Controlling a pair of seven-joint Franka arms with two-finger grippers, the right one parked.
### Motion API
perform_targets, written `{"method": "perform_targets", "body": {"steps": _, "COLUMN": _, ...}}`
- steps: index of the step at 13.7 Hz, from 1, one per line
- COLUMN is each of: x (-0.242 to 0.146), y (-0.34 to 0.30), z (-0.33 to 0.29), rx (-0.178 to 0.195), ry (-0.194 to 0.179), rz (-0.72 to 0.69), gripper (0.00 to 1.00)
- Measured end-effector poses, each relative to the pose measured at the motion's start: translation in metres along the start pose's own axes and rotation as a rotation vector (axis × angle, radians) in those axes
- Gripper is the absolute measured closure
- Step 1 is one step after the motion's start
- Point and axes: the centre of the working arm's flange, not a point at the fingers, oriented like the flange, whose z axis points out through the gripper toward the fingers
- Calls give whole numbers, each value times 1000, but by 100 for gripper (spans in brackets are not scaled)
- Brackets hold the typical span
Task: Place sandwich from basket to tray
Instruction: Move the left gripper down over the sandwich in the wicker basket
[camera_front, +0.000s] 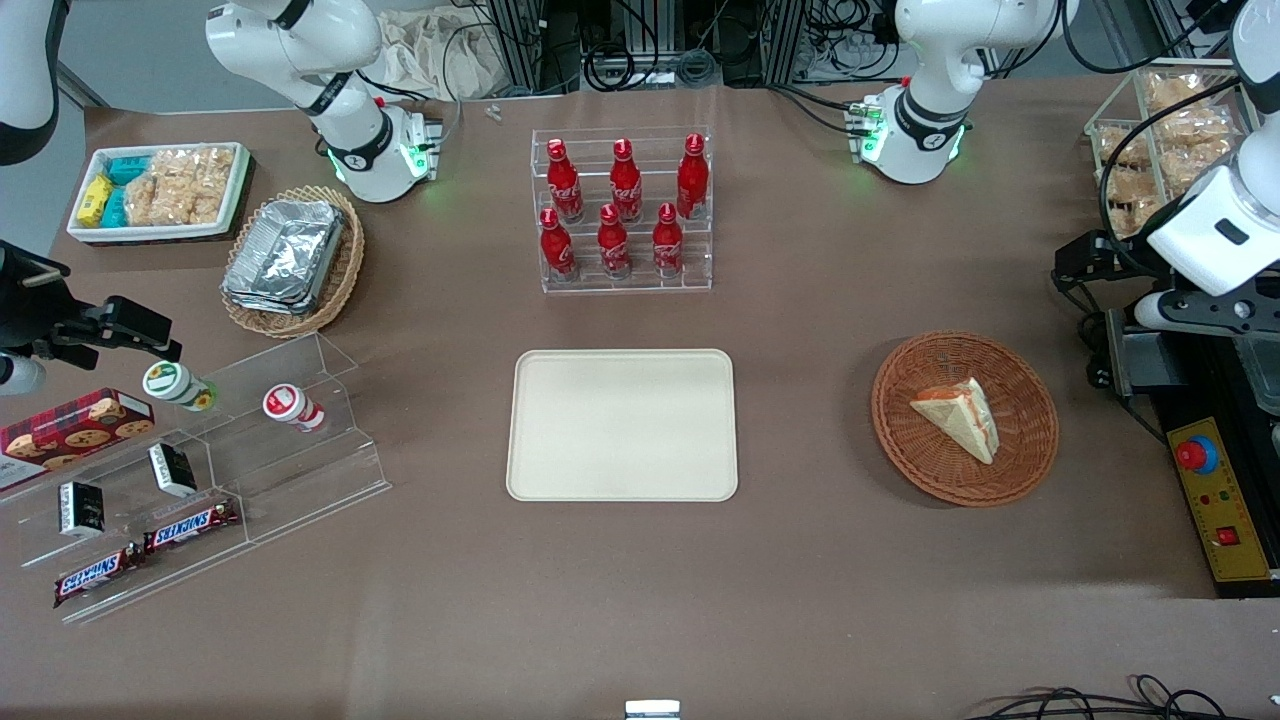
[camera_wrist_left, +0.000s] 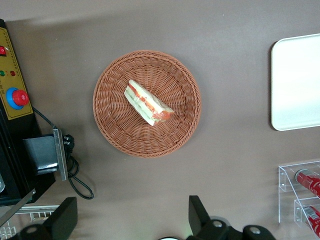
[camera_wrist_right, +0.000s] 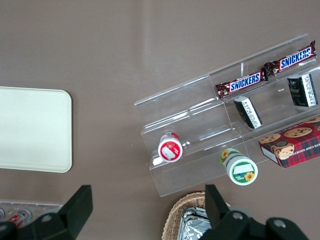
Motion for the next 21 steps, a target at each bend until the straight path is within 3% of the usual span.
{"method": "perform_targets", "body": {"steps": 4, "x": 1, "y": 0, "z": 3, "rx": 0, "ry": -6, "rz": -35, "gripper": 0}}
{"method": "perform_targets", "body": {"steps": 6, "x": 6, "y": 0, "z": 12, "rx": 0, "ry": -25, "rz": -152, "gripper": 0}}
{"method": "perform_targets", "body": {"steps": 10, "x": 36, "y": 1, "z": 62, "rx": 11, "ry": -76, "rz": -516, "gripper": 0}}
{"method": "perform_targets", "body": {"steps": 16, "x": 46, "y": -12, "z": 162, "rx": 27, "ry": -123, "rz": -675, "gripper": 0}}
{"method": "perform_targets", "body": {"steps": 21, "x": 34, "y": -17, "z": 250, "rx": 15, "ry": -61, "rz": -865, "gripper": 0}}
